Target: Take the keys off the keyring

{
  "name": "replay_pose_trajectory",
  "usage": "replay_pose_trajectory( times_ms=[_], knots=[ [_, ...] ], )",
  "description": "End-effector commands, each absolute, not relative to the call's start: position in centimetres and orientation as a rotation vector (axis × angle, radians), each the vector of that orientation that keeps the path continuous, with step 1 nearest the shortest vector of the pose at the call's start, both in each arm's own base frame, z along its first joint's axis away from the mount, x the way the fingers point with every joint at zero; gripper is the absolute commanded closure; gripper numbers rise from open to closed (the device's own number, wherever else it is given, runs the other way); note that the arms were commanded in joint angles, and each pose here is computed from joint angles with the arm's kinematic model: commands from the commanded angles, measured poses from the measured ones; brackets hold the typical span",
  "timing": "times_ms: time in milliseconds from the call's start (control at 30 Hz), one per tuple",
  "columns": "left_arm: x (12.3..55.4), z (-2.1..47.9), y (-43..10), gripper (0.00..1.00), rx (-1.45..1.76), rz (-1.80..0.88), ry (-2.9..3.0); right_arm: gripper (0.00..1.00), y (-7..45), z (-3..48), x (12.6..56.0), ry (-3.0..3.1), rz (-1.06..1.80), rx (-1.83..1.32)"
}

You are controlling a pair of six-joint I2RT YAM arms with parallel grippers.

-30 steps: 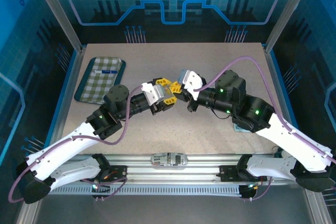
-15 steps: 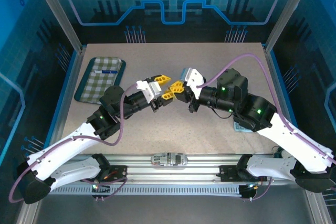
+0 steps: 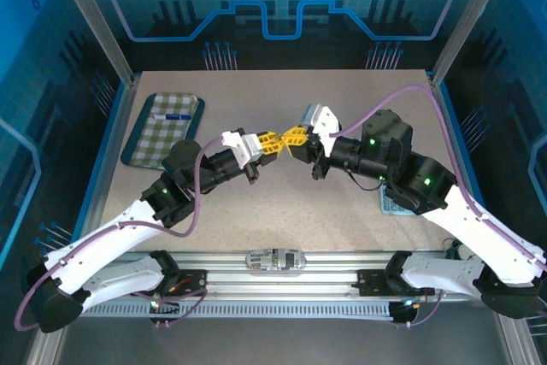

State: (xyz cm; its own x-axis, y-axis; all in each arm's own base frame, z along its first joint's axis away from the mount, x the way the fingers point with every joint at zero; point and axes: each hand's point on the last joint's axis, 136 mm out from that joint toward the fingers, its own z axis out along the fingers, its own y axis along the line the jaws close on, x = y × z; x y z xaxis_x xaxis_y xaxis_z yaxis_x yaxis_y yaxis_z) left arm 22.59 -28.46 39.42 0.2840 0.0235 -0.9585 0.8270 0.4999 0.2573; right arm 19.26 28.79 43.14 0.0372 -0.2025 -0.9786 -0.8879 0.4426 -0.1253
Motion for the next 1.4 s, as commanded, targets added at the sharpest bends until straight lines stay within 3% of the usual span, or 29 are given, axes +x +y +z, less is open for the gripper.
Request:
replay_pose_trajectory(
  times_ms=[0,367,933,1367],
  knots=[
    [22.3,40.6,-28.1,1.0,0.906,-0.655,1.139,1.0,28.2,44.6,18.9,1.418,0.732,-0.983],
    [21.3,40.9,-27.6,1.0,0.924,-0.677,1.117,1.0,27.0,43.7,19.1,1.353,0.666,-0.977],
    [20.9,41.8,-27.4,1.0,0.924,-0.816,1.141,1.0,28.0,39.8,15.6,1.192,0.578,-1.291],
    [20.9,42.4,-27.8,1.0,0.921,-0.88,1.152,1.0,28.4,38.8,14.4,1.122,0.543,-1.357]
  ],
)
